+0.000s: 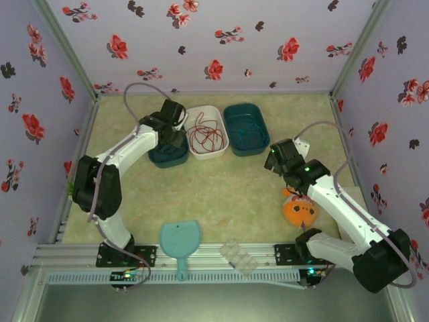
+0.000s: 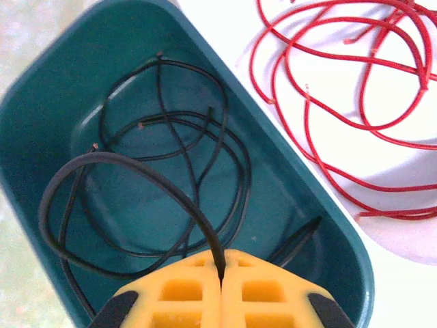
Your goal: Untangle the cables
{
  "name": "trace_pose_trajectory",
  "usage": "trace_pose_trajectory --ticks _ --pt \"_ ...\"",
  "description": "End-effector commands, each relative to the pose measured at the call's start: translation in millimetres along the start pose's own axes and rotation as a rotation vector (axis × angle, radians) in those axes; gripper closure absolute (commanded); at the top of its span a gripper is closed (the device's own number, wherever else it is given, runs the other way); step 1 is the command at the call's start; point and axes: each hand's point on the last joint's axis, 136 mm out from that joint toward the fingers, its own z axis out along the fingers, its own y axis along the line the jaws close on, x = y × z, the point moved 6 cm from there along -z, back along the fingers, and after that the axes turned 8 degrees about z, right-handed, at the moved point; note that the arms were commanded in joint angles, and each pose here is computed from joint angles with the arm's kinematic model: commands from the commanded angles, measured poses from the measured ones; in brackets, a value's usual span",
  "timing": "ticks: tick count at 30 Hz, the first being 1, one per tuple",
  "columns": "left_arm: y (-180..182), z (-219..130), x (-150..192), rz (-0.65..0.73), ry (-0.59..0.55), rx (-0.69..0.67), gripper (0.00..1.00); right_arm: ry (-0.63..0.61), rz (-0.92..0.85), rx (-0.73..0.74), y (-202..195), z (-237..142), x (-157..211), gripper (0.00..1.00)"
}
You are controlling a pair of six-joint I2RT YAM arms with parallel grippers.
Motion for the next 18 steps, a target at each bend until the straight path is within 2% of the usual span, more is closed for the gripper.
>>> trace_pose_trajectory --ticks 1,13,14,18 --pt "-10.2 8.3 -7.1 0.001 -0.016 0.086 1.0 -0.011 0.038 -0.014 3.5 -3.7 -7.2 0.01" --pt "10.0 44.3 -4.4 -0.038 0.044 0.068 1.0 -0.003 0.042 -0.014 3.2 -2.2 -5.1 0.01" --pt "11.4 46.0 -5.0 -0.042 0.047 0.067 0.98 -0.003 0.042 -0.015 3.5 -1.9 -5.1 0.01" --pt "11.5 47.5 -7.1 -0.043 0.058 0.076 0.73 -0.002 0.041 -0.014 3.5 -1.8 -5.0 0.01"
